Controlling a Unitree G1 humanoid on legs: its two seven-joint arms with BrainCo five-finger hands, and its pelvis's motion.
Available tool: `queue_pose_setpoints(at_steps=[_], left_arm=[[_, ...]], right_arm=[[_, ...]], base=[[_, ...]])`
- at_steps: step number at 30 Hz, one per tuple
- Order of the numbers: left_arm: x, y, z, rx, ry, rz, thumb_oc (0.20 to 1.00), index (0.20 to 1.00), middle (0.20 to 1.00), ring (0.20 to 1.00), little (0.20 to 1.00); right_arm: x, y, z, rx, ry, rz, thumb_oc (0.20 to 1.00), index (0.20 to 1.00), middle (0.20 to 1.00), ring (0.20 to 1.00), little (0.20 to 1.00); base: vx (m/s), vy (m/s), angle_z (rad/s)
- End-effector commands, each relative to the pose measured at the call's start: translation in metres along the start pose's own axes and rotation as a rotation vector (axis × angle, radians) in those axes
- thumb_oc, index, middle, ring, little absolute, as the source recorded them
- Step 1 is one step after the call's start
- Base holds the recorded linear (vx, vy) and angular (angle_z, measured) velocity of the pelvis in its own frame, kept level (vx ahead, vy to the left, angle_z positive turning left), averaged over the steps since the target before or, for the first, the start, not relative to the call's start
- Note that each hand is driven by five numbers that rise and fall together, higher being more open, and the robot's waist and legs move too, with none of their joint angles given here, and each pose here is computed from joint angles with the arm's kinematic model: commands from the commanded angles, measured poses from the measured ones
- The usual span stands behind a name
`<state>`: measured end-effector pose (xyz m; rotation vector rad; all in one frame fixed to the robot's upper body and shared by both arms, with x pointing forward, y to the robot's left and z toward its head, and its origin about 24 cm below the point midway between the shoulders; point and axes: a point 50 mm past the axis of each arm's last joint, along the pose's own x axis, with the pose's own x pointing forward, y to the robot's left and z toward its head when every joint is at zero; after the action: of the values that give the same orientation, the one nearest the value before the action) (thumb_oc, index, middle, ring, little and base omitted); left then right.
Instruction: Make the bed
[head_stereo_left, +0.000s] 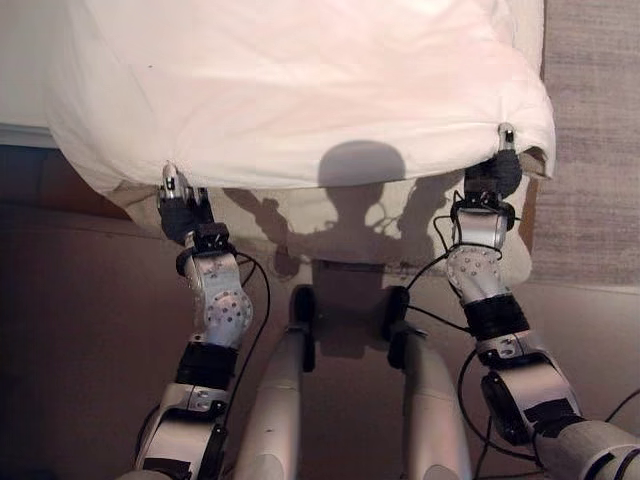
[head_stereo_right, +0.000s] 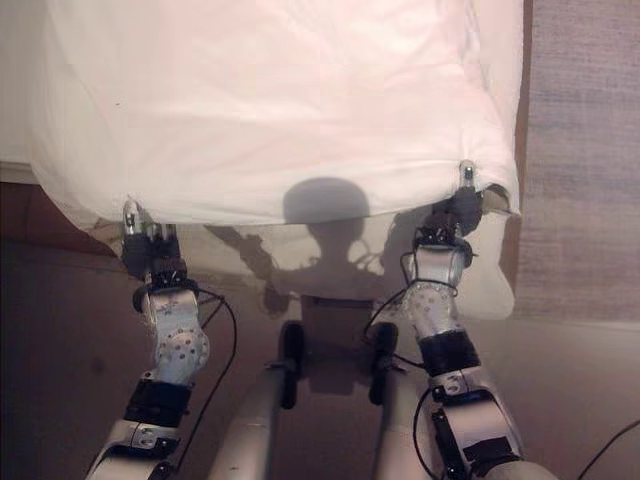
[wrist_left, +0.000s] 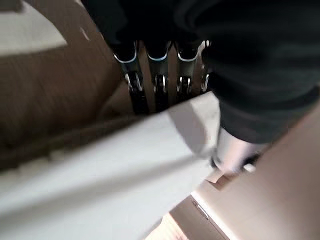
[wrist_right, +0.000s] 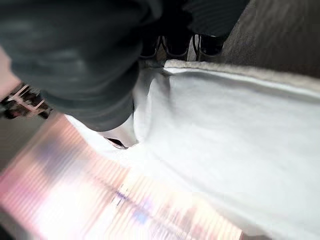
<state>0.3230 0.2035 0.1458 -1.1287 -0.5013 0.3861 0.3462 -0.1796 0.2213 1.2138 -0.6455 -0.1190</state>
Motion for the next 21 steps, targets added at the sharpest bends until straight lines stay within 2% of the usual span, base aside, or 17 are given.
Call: queue_pose_setpoints(at_steps=[1, 11, 21], left_arm=[[0.0, 0.014, 0.014, -0.022, -0.076, 0.009, 1.0, 1.0, 1.0, 1.0, 1.0], [-0.001, 0.015, -0.009, -0.02, 0.053, -0.017, 1.0, 1.0, 1.0, 1.0, 1.0], [-0.035, 0.017, -0.041, -0.114, 0.262, -0.11, 1.0, 1.0, 1.0, 1.0, 1.0]], right_arm=[[-0.009, 0.011, 0.026, 0.007, -0.158, 0.137, 0.2, 0.2, 0.2, 0.2, 0.2], [-0.035, 0.046, 0.021, 0.027, -0.098, 0.383, 0.2, 0.2, 0.2, 0.2, 0.2], [-0.051, 0.061, 0.016, 0.076, -0.032, 0.509, 0.2, 0.2, 0.2, 0.2, 0.2]], base=[[0.02, 0.027, -0.04], [-0.01, 0.012, -0.06], [-0.01, -0.004, -0.03]])
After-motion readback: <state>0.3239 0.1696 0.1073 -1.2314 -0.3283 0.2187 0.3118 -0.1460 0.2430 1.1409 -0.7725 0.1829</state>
